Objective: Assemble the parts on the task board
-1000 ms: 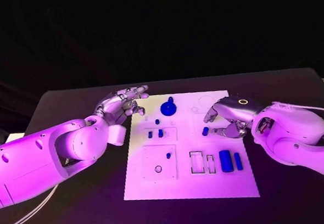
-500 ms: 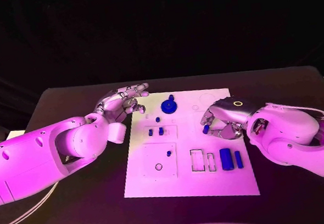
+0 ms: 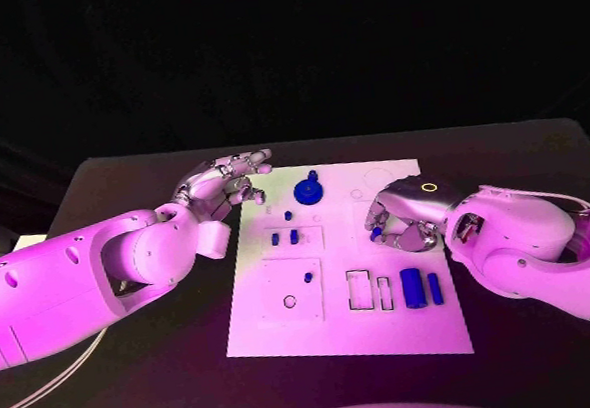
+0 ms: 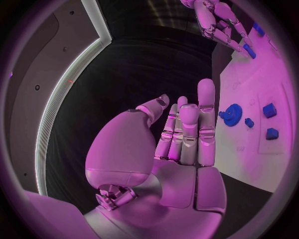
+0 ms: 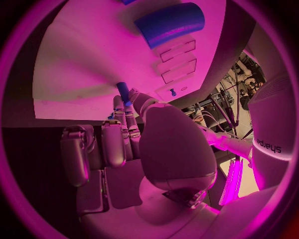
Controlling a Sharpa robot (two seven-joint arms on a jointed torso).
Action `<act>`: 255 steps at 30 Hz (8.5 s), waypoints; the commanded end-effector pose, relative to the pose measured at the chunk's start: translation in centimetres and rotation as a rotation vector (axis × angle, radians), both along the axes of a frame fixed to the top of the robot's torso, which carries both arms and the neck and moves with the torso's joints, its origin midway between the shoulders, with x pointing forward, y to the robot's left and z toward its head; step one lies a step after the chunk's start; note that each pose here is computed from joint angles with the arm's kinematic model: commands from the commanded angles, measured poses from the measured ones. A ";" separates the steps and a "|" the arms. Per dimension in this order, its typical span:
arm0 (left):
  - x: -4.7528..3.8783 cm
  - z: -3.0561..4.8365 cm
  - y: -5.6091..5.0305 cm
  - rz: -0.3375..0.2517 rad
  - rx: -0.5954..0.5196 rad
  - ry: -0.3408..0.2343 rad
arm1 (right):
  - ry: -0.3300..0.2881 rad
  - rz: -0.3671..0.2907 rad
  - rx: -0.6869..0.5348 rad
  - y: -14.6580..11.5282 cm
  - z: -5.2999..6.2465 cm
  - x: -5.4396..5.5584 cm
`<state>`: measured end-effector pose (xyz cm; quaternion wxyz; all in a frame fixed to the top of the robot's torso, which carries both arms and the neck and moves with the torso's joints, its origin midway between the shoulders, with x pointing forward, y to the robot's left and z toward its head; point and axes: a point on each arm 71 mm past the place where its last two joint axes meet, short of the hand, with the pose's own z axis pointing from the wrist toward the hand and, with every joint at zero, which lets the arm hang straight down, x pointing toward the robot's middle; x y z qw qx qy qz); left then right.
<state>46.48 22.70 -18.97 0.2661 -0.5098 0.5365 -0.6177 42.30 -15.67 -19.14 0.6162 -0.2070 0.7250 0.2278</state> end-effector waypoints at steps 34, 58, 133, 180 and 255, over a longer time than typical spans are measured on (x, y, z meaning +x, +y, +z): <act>-0.06 0.03 0.1 -0.011 -0.002 -0.003 | -0.078 0.020 0.102 0.1 2.9 -1.3; 0.00 0.00 -0.4 -0.025 -0.008 -0.003 | 0.026 0.273 0.218 10.0 0.3 -5.9; 0.10 -0.07 -0.3 -0.021 -0.003 0.002 | 0.051 0.274 0.198 12.5 -3.3 -5.8; -0.02 -0.23 0.0 -0.021 0.000 0.005 | 0.290 -0.435 0.186 -6.5 -2.5 -6.9; -0.27 -0.28 -0.1 -0.029 -0.002 0.009 | 0.483 -0.456 0.414 -1.1 -4.0 -6.9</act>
